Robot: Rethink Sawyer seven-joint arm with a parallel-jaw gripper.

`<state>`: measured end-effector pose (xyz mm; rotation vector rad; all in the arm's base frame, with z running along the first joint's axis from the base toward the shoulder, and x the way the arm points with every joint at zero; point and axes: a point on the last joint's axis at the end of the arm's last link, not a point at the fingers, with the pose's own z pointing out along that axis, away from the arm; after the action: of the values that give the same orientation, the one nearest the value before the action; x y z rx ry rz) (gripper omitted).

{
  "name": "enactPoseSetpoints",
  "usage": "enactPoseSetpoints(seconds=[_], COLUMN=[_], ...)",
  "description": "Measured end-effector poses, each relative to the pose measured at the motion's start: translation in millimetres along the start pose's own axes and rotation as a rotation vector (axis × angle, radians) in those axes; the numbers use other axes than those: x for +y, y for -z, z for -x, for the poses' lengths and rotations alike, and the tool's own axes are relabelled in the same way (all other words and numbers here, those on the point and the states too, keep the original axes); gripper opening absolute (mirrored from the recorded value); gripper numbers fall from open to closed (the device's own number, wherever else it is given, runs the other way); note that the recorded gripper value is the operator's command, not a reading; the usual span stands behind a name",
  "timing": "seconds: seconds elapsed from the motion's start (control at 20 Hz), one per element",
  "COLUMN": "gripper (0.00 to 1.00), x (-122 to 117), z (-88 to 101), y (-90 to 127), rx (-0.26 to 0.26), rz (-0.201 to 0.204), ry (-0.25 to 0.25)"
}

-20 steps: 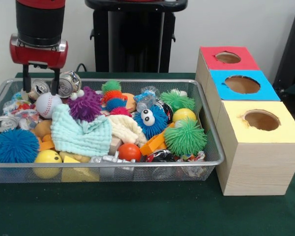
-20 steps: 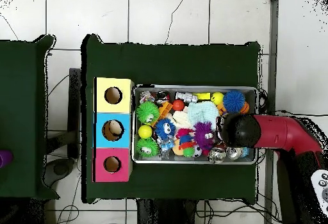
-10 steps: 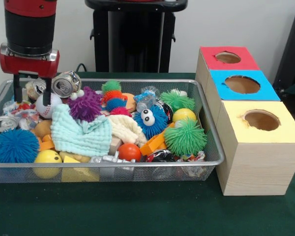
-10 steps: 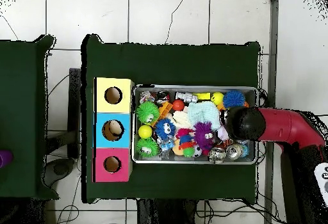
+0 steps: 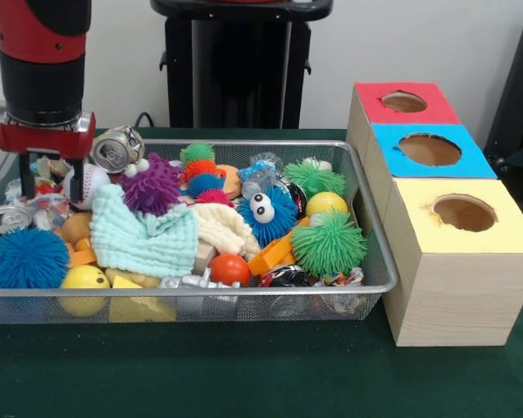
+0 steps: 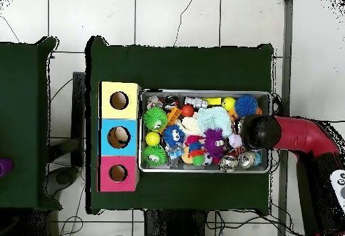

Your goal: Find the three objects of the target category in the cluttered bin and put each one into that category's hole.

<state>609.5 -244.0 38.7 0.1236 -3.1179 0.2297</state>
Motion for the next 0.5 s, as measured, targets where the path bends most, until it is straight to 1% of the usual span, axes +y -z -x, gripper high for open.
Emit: enactPoseSetpoints(seconds=[0.3,0.5], gripper=[1.00,1.00], x=[-1.3,-4.9], z=[-7.2,-11.5], y=[-8.2,-10.2], rx=[0.011,0.018], rz=[-0.023,-0.036], ry=[0.035,0.043])
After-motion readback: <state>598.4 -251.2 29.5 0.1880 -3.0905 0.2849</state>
